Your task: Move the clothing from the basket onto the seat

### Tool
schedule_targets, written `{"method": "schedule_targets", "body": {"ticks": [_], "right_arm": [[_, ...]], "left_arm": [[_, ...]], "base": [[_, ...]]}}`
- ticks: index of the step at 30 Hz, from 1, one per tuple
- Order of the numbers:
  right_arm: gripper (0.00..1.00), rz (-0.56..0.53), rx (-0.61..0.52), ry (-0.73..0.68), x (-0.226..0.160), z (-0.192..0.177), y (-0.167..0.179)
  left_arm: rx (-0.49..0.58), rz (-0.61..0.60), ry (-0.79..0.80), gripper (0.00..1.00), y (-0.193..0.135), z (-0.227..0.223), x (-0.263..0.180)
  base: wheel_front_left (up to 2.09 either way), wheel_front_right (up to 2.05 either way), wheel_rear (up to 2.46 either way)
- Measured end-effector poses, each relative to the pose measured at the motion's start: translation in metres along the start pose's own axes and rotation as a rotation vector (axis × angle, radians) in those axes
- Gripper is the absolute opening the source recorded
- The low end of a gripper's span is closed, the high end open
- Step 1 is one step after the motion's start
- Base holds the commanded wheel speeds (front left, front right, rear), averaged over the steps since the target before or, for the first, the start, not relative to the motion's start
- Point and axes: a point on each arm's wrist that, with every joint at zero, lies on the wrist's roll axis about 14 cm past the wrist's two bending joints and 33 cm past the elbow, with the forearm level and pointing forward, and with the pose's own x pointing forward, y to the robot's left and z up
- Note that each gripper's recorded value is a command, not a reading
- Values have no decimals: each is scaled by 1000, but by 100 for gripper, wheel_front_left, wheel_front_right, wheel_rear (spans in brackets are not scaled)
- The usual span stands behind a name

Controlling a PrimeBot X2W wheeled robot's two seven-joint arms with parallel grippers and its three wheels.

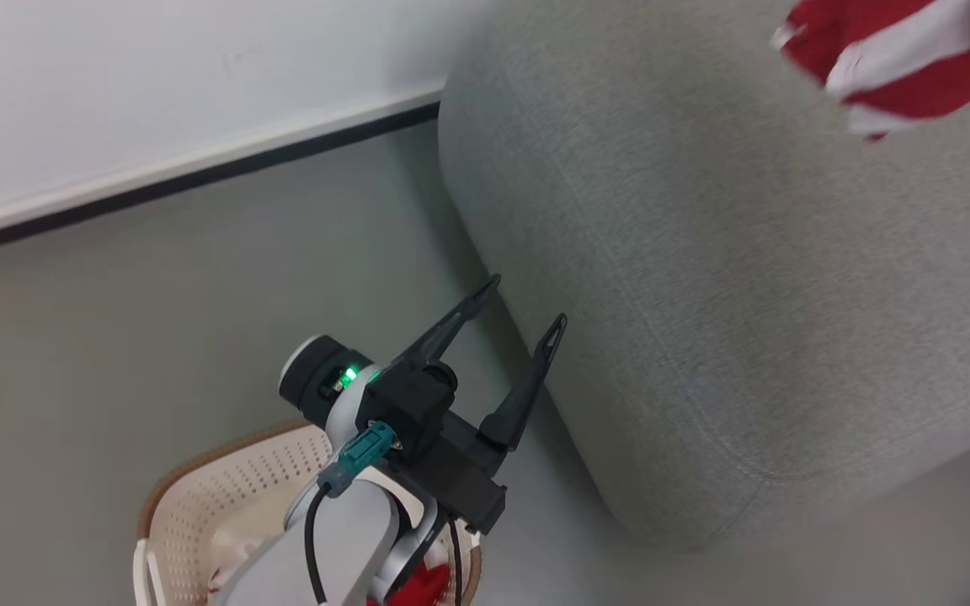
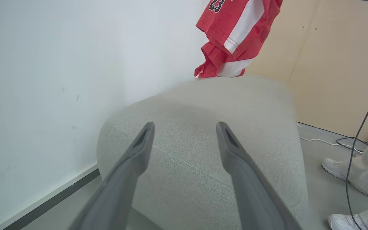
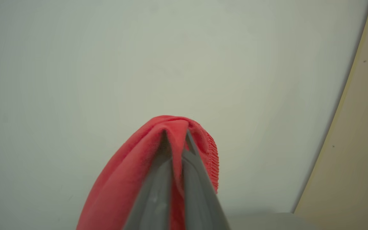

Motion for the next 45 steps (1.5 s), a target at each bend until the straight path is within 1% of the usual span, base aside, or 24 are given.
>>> {"method": "schedule_targets", "body": {"ticks": [3,6,8,12,14,16,19,24,28,31,32,33,35,40,45], "right_arm": [[0,-23,-14,11,20,-5,-8],[0,-29,-17,42,36,-21,-5],[0,-33,-12,83,43,-41,-1],[0,-50,11,191,46,-92,7],[0,-51,36,232,48,-115,18],[0,-28,58,275,48,-140,38],[0,0,101,354,40,-180,68],[0,18,113,493,16,-241,93],[0,55,123,591,-5,-279,119],[0,77,114,651,-22,-299,131],[22,85,111,665,-27,-303,134],[36,86,108,677,-31,-306,134],[100,81,99,688,-35,-307,130],[100,90,64,678,-37,-299,121],[100,130,30,660,-40,-285,120]], "left_arm": [[15,19,-11,100,14,1,0],[22,32,-7,100,27,-2,-1],[23,38,-4,100,35,-5,-1],[42,41,17,100,49,-14,0],[41,48,23,100,57,-19,0],[32,57,35,100,66,-26,-1],[26,68,55,100,76,-38,0],[8,64,70,100,88,-55,6],[2,57,85,100,93,-70,11],[-12,43,94,100,93,-80,13],[-17,39,96,100,92,-82,14],[-21,35,97,100,91,-84,15],[-25,28,99,100,89,-86,16],[-14,18,97,100,84,-82,18],[4,24,79,100,81,-74,19]], "base": [[0,0,0],[0,0,0],[0,0,0],[0,0,0],[0,0,0],[0,0,0],[0,0,0],[0,0,0],[0,0,0],[0,0,0],[0,0,0],[0,0,0],[0,0,0],[0,0,0],[0,0,0]]}}
